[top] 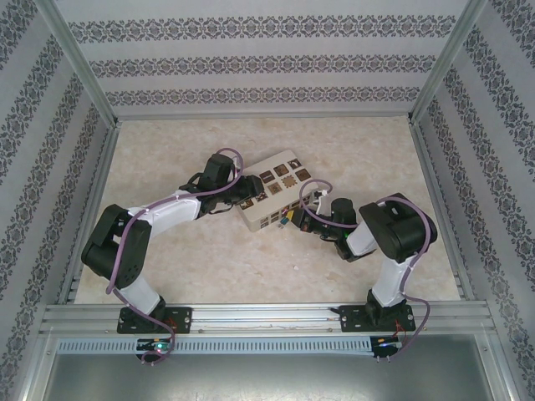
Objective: Unlock the padlock with the key
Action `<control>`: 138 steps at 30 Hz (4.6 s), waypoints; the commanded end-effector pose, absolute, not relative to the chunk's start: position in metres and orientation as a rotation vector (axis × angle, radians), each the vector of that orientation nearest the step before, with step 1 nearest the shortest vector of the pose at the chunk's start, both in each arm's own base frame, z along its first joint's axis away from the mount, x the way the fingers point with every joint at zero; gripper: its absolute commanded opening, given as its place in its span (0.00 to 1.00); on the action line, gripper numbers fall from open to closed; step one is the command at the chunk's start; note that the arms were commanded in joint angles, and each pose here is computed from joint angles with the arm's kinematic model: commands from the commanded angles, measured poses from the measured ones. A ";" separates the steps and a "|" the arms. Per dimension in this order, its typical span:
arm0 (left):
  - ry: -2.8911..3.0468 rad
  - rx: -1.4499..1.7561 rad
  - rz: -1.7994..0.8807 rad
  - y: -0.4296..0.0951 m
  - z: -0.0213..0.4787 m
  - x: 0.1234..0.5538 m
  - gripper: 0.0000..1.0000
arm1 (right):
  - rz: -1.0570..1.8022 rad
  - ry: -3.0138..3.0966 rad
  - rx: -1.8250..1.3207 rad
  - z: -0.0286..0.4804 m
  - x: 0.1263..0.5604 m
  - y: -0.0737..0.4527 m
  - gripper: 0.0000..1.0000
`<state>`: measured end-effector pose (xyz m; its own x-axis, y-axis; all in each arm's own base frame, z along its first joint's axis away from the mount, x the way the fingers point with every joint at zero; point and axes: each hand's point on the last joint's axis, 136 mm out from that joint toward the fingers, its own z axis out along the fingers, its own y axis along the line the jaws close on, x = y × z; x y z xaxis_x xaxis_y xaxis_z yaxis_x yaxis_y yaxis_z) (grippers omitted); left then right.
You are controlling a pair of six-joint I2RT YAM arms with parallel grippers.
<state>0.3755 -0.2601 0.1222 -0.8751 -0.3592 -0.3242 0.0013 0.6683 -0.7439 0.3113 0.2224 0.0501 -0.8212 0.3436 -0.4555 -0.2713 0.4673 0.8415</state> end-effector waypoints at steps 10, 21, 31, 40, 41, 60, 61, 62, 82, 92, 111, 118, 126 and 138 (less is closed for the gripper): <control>2.566 -0.346 -1.052 -0.252 0.090 0.352 0.45 | 1.385 2.022 0.219 0.064 0.331 0.216 0.00; 2.562 -0.357 -1.052 -0.251 0.090 0.351 0.45 | 1.416 2.023 0.295 0.068 0.336 0.216 0.00; 2.549 -0.368 -1.054 -0.249 0.093 0.350 0.45 | 1.374 2.015 0.320 0.067 0.339 0.206 0.00; 2.540 -0.367 -1.058 -0.249 0.096 0.351 0.45 | 1.346 2.010 0.353 0.066 0.338 0.190 0.00; 2.537 -0.368 -1.060 -0.249 0.097 0.351 0.46 | 1.342 2.009 0.353 0.066 0.338 0.188 0.00; 2.357 -0.273 -0.950 -0.225 0.162 0.356 0.51 | 1.221 2.035 0.260 0.092 0.330 0.168 0.00; 2.349 -0.271 -0.925 -0.220 0.164 0.355 0.52 | 1.211 2.043 0.255 0.093 0.329 0.167 0.00; 2.341 -0.266 -0.894 -0.215 0.166 0.353 0.53 | 1.199 2.050 0.242 0.095 0.329 0.167 0.00; 2.013 0.006 -0.498 -0.144 0.235 0.331 0.89 | 1.002 2.159 0.031 0.138 0.295 0.163 0.00; 1.863 0.352 -0.279 -0.139 0.259 0.321 0.99 | 0.930 2.275 -0.003 0.139 0.264 0.160 0.00; 1.783 0.813 -0.126 -0.151 0.168 0.297 0.99 | 0.855 2.570 -0.055 0.136 0.223 0.162 0.00; 1.736 0.864 -0.124 -0.155 0.159 0.293 0.99 | 0.798 2.627 -0.127 0.139 0.218 0.168 0.00; 1.738 0.915 -0.084 -0.153 0.153 0.291 0.99 | 0.770 2.693 -0.201 0.140 0.212 0.175 0.00; 1.736 0.951 -0.030 -0.149 0.148 0.291 1.00 | 0.721 2.834 -0.360 0.120 0.196 0.186 0.00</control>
